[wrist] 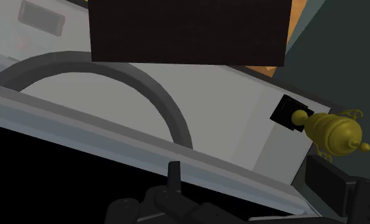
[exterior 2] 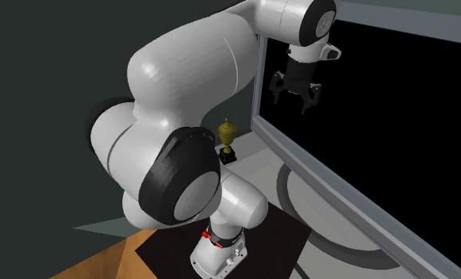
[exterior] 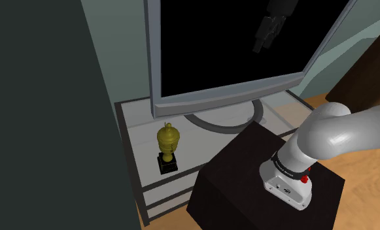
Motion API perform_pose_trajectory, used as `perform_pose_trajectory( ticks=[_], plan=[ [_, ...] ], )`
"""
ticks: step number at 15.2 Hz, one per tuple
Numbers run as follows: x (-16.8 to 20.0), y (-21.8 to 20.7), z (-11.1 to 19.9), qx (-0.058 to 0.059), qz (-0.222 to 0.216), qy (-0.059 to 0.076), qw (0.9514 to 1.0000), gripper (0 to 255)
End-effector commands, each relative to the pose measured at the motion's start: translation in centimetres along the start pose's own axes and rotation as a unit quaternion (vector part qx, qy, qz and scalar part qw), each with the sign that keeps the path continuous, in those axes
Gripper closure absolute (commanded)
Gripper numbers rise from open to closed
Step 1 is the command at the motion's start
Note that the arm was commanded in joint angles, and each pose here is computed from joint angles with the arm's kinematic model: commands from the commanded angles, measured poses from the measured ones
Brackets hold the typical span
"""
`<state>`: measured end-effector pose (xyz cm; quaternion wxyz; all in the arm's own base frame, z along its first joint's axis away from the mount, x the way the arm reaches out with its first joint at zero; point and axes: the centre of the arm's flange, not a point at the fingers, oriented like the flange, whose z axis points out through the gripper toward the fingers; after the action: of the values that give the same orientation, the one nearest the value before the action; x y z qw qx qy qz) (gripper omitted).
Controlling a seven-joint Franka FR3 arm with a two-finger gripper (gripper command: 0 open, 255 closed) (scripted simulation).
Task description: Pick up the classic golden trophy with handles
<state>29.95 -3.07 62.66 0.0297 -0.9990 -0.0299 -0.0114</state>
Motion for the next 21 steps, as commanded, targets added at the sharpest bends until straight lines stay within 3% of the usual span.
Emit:
perform_pose_trajectory(
  ticks=[1, 21],
  plan=[
    [0.0, 0.0, 0.0, 0.000, 0.000, 0.000, 1.0000, 0],
    [8.5, -18.7, 17.5, -0.024, 0.101, -0.011, 0.9945, 0]
  ],
)
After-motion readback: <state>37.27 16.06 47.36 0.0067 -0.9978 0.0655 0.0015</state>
